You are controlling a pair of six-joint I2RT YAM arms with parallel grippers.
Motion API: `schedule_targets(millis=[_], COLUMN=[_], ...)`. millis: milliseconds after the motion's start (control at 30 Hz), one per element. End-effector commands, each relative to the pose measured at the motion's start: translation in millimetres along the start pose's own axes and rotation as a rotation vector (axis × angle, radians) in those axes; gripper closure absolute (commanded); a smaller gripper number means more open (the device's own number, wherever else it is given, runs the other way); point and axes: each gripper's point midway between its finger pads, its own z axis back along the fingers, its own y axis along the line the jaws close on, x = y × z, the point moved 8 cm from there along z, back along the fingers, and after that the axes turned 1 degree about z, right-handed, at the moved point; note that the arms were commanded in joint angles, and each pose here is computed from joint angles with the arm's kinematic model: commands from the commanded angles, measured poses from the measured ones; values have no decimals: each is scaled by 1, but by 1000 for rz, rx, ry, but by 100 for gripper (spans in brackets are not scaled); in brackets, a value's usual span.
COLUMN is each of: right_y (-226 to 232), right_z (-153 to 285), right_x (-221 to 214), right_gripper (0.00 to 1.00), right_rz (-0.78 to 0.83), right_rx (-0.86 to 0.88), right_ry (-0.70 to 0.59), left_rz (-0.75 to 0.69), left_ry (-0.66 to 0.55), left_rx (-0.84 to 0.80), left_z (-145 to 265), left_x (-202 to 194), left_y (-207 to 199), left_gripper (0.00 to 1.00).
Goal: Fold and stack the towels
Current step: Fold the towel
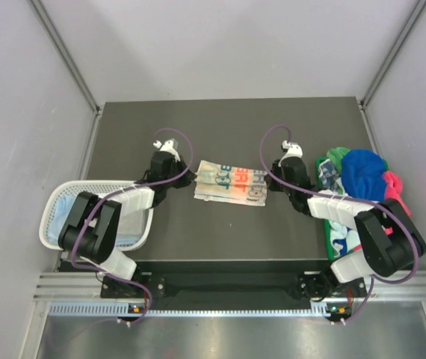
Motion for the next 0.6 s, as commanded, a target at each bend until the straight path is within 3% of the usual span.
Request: schedule_targets(millis=[0,567], right_y=[0,-1], right_z=[9,19], right_x=[14,-19], right_gripper=[100,100], right_rz=[-16,-46], right_rx=[-30,-14], right_ry=[-92,-70], left_rz=[-11,-6], left_ry=[-95,-52], left_rx=[-34,-22], left_z=[9,15], left_x=[15,-8], left_y=[-8,-1], left_gripper=[100,100])
